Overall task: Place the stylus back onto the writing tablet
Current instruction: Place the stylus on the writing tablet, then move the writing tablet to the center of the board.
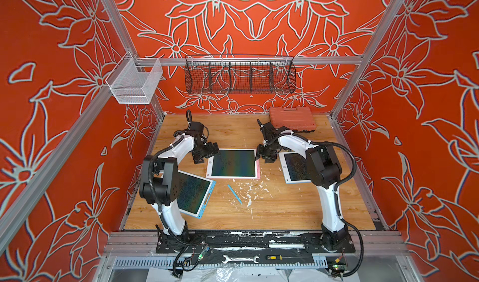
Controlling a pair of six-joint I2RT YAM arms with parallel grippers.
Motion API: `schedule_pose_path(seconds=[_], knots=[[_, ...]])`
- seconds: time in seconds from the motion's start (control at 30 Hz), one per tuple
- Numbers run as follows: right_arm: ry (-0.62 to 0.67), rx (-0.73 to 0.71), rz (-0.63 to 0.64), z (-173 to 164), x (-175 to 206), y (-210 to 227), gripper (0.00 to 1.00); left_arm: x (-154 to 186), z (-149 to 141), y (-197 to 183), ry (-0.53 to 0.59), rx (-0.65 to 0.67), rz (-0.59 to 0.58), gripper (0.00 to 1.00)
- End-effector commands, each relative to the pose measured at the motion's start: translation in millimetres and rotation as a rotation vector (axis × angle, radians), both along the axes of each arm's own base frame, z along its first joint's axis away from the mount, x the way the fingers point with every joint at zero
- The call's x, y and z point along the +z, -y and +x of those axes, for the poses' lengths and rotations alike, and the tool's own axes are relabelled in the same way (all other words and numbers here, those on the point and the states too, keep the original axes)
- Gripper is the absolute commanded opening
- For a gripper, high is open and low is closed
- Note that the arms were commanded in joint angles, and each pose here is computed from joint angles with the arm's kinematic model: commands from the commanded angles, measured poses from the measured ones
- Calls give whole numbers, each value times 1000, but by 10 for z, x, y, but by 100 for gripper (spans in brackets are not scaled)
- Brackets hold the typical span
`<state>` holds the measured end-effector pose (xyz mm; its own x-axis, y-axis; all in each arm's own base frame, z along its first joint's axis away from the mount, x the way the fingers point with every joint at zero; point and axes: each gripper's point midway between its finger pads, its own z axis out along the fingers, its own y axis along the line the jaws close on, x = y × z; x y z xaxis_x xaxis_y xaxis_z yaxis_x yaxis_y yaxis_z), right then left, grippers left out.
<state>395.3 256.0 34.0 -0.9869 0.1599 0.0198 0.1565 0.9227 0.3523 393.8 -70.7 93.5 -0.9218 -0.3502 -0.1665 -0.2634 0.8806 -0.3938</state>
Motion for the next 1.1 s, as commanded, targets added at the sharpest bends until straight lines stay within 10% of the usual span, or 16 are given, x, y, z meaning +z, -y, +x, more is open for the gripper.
schedule_pose_path(seconds=[0.0, 1.07], knots=[[-54, 18, 13, -82, -199, -122, 60, 167, -60, 12, 13, -1, 4, 97], [-51, 109, 87, 3, -357, -908, 59, 285, -671, 70, 22, 1, -53, 97]])
